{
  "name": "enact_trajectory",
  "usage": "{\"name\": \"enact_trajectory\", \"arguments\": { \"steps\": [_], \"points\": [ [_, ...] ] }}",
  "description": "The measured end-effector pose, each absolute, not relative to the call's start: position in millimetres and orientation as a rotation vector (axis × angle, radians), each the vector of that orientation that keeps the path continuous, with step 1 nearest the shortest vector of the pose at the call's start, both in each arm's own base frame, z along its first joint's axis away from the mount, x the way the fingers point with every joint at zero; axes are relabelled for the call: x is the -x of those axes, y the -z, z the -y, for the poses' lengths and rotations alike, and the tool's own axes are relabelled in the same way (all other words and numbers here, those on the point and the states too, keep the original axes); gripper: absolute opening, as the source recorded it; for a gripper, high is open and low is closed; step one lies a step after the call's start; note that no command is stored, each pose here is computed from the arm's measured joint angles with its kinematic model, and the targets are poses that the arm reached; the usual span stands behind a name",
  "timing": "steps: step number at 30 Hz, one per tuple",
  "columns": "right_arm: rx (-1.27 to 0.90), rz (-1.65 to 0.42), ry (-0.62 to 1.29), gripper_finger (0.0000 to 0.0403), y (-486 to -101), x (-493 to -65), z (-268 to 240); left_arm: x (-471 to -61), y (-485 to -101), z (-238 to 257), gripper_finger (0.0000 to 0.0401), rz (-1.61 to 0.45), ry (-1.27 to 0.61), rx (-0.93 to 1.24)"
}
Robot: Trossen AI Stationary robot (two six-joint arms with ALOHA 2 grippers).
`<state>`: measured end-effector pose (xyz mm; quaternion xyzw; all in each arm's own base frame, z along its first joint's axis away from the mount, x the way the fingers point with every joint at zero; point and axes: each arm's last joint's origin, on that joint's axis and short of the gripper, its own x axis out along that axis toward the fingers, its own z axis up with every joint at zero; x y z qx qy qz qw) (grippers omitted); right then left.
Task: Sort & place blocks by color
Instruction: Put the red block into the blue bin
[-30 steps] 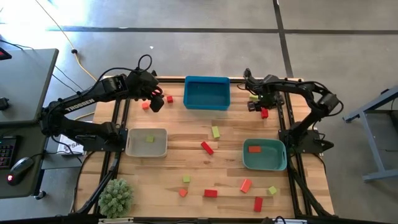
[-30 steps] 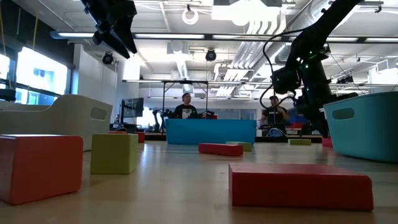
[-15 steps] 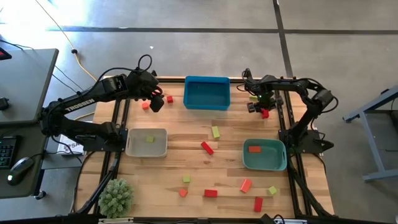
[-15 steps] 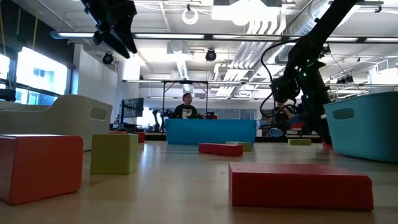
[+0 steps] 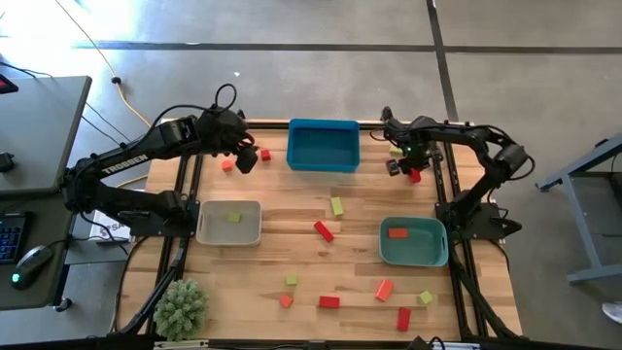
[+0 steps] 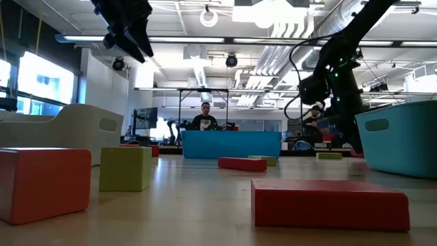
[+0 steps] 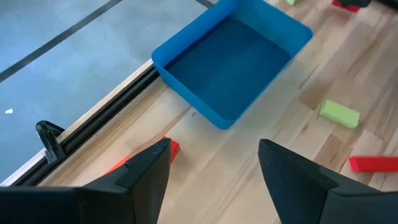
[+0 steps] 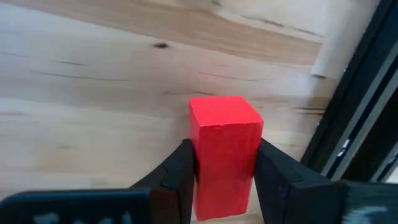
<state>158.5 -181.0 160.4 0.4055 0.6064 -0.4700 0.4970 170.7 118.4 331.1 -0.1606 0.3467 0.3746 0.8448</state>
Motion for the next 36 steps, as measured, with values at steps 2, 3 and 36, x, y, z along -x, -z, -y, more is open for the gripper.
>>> {"name": "enact_trajectory", "arguments": {
  "steps": [2,3,36],
  "points": [
    [-0.991,-1.402,1.109,0.0103,-170.5,-158.2,179.2,-172.1,-330.8,-119.5,0.0232,-0.721,-0.802,0.350],
    [-0.993,-1.357,1.095,0.0103,-175.9,-158.4,178.8,-172.5,-330.3,-120.1,0.0231,-0.722,-0.810,0.352],
    [-0.280,-0.309,0.601,0.0103,-283.3,-261.0,201.6,-188.5,-295.3,-157.3,0.0229,-0.816,-1.003,0.532]
  ]
}}
